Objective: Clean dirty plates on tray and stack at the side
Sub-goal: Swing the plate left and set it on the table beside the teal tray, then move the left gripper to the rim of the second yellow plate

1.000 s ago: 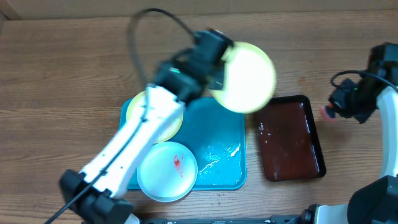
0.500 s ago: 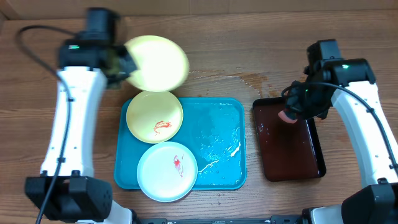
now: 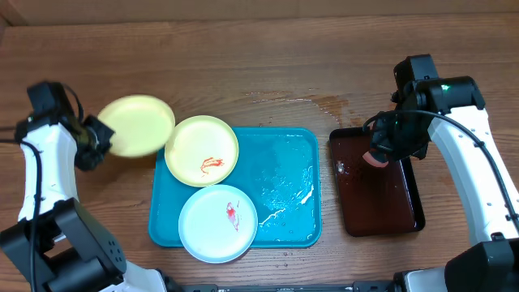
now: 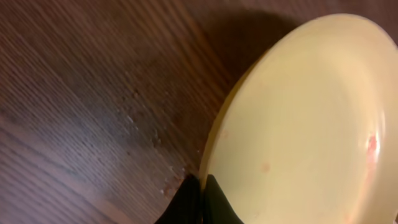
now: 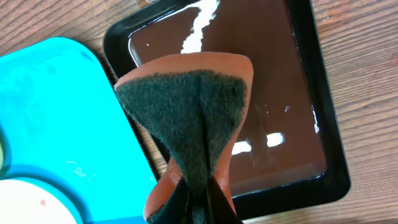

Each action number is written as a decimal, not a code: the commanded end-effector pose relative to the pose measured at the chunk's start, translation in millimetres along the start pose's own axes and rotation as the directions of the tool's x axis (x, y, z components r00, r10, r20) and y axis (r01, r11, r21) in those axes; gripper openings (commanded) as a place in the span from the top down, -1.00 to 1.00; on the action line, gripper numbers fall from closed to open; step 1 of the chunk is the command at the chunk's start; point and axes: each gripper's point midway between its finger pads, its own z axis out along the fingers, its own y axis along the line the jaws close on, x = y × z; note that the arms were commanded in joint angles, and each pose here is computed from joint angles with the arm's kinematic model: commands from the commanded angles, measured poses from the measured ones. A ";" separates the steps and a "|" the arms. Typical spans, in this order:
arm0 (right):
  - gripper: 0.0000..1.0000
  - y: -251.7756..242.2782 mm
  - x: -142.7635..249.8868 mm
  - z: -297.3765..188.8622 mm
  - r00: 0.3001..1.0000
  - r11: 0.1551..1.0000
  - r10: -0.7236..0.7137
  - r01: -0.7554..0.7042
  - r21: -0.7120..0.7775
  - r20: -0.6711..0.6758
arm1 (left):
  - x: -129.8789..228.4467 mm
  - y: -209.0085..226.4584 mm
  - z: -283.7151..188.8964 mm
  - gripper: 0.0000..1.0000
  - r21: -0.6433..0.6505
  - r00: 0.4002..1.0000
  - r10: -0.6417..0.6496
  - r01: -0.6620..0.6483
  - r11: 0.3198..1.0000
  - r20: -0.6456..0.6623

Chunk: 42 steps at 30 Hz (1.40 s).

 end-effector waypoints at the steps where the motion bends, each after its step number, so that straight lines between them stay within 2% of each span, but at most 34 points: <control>1: 0.92 3.6 -4.7 -12.9 0.999 1.000 -0.025 0.025 -0.009 0.043 | 4.4 24.7 15.7 0.91 -0.007 0.999 -0.041 0.041 0.999 -0.018; 8: 0.92 2.2 -1.8 -12.8 0.999 1.000 -0.024 0.024 -0.004 0.032 | -5.0 85.0 28.0 0.91 -0.038 0.972 -0.236 0.236 0.971 0.000; 12: 0.92 2.2 -1.7 -12.8 0.999 1.000 -0.024 0.024 -0.004 0.031 | -10.5 97.6 29.0 0.92 -0.008 0.957 -0.291 0.291 0.957 0.005; 18: 0.92 2.2 -1.7 -12.8 0.999 1.000 -0.024 0.024 -0.004 0.031 | -10.2 85.8 30.4 0.91 0.007 0.972 -0.237 0.237 0.972 0.008; 20: 0.92 2.2 -1.7 -12.8 0.999 1.000 -0.024 0.024 -0.004 0.031 | -9.2 81.5 31.3 0.84 -0.002 0.977 -0.213 0.213 0.977 0.012; 22: 0.92 2.1 -1.6 -12.8 0.999 1.000 -0.024 0.024 -0.004 0.031 | -8.4 81.1 33.1 0.91 -0.019 0.979 -0.202 0.203 0.979 0.016; 29: 0.92 1.8 -0.9 -12.8 0.999 1.000 -0.024 0.024 -0.003 0.028 | 1.7 88.3 50.9 0.91 -0.068 0.977 -0.210 0.207 0.976 -0.035; 30: 0.92 1.8 -0.9 -12.8 0.999 1.000 -0.024 0.024 -0.003 0.028 | 3.5 89.2 52.7 0.81 -0.073 0.977 -0.211 0.208 0.975 -0.043; 31: 0.92 1.8 -0.9 -12.8 0.999 1.000 -0.024 0.024 -0.003 0.028 | 4.6 89.6 54.5 0.56 -0.075 0.976 -0.212 0.208 0.975 -0.049; 32: 0.92 1.8 -0.9 -12.8 0.999 1.000 -0.024 0.024 -0.002 0.028 | 5.4 89.9 55.6 0.15 -0.078 0.976 -0.212 0.208 0.975 -0.053; 35: 0.92 1.8 -0.9 -12.8 0.999 1.000 -0.024 0.024 -0.003 0.028 | 4.8 89.5 55.4 -0.40 -0.076 0.976 -0.212 0.208 0.975 -0.052; 39: 0.92 1.8 -0.9 -12.8 0.999 1.000 -0.025 0.025 -0.002 0.028 | 3.7 88.7 52.6 -0.58 -0.073 0.976 -0.211 0.207 0.976 -0.047; 42: 0.92 1.9 -1.2 -12.8 0.999 1.000 -0.028 0.028 -0.003 0.029 | -1.1 83.8 42.7 -0.57 -0.053 0.979 -0.202 0.200 0.978 -0.030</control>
